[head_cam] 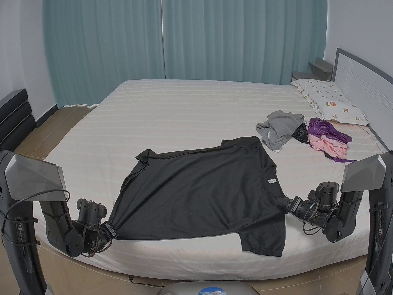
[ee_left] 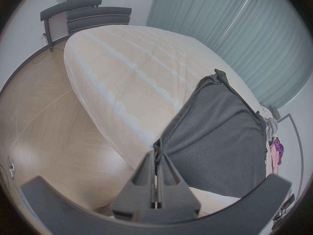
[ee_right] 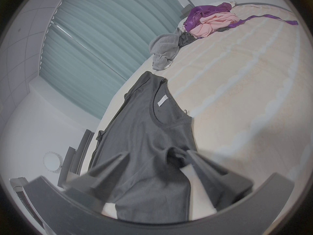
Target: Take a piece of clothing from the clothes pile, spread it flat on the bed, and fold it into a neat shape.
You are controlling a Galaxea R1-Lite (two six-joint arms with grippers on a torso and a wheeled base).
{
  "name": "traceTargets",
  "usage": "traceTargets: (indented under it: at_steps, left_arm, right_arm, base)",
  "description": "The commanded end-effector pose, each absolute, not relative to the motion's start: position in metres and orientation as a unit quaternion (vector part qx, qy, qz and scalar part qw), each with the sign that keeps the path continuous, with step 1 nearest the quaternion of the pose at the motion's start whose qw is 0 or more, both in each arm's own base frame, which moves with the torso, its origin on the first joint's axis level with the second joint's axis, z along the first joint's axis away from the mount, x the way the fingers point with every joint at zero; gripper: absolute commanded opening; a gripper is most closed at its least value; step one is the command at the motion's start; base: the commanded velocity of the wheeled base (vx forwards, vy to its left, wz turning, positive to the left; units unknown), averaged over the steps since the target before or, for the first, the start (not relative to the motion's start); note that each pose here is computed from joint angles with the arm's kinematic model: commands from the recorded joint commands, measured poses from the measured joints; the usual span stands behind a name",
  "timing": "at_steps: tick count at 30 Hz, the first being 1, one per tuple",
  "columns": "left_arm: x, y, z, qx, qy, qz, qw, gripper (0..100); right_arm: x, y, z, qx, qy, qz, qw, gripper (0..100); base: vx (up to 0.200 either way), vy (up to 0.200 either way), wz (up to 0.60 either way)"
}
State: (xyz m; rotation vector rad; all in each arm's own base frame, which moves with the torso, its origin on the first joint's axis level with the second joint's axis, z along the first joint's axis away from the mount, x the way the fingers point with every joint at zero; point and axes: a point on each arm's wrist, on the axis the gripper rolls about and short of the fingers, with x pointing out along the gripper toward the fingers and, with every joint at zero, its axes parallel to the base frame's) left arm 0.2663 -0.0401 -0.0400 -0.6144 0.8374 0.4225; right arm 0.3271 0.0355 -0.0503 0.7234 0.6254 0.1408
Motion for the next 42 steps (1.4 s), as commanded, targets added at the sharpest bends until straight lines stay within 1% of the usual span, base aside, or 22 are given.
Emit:
traceTargets:
  at_steps: [1, 4, 7, 12, 23, 26, 30, 32, 33, 42]
  left_arm:
    - [0.266, -0.040, -0.041, -0.292, 0.398, 0.199, 0.846, 0]
    - [0.266, -0.040, -0.040, -0.292, 0.398, 0.199, 0.847, 0]
    - [0.266, -0.040, -0.040, -0.292, 0.398, 0.199, 0.847, 0]
    - [0.266, -0.040, -0.040, -0.292, 0.398, 0.199, 0.847, 0]
    - [0.267, -0.040, -0.040, -0.292, 0.397, 0.199, 0.847, 0]
    - [0.268, -0.040, -0.040, -0.293, 0.395, 0.198, 0.848, 0]
    - [0.268, -0.040, -0.040, -0.293, 0.395, 0.198, 0.848, 0]
    - [0.268, -0.040, -0.040, -0.293, 0.395, 0.198, 0.848, 0]
    - [0.268, -0.040, -0.040, -0.293, 0.395, 0.198, 0.848, 0]
    - [0.269, -0.040, -0.040, -0.293, 0.394, 0.199, 0.848, 0]
  right_arm:
    - [0.306, 0.026, -0.033, 0.336, 0.308, 0.092, 0.885, 100]
    - [0.294, 0.022, -0.032, 0.322, 0.316, 0.105, 0.886, 100]
    - [0.273, 0.024, -0.037, 0.311, 0.344, 0.129, 0.877, 100]
    - [0.261, 0.040, -0.052, 0.296, 0.381, 0.154, 0.862, 100]
    - [0.262, 0.044, -0.060, 0.289, 0.392, 0.150, 0.860, 100]
    - [0.269, 0.048, -0.059, 0.288, 0.388, 0.159, 0.861, 100]
    - [0.278, 0.049, -0.059, 0.287, 0.401, 0.151, 0.857, 100]
    - [0.284, 0.054, -0.062, 0.277, 0.399, 0.144, 0.862, 100]
    - [0.284, 0.056, -0.064, 0.270, 0.399, 0.137, 0.866, 0]
    - [0.282, 0.050, -0.061, 0.269, 0.395, 0.119, 0.870, 0]
  base:
    - [0.000, 0.000, 0.00]
    - [0.000, 0.000, 0.00]
    - [0.000, 0.000, 0.00]
    - [0.000, 0.000, 0.00]
    - [0.000, 0.000, 0.00]
    - [0.000, 0.000, 0.00]
    - [0.000, 0.000, 0.00]
    - [0.000, 0.000, 0.00]
    - [0.000, 0.000, 0.00]
    - [0.000, 0.000, 0.00]
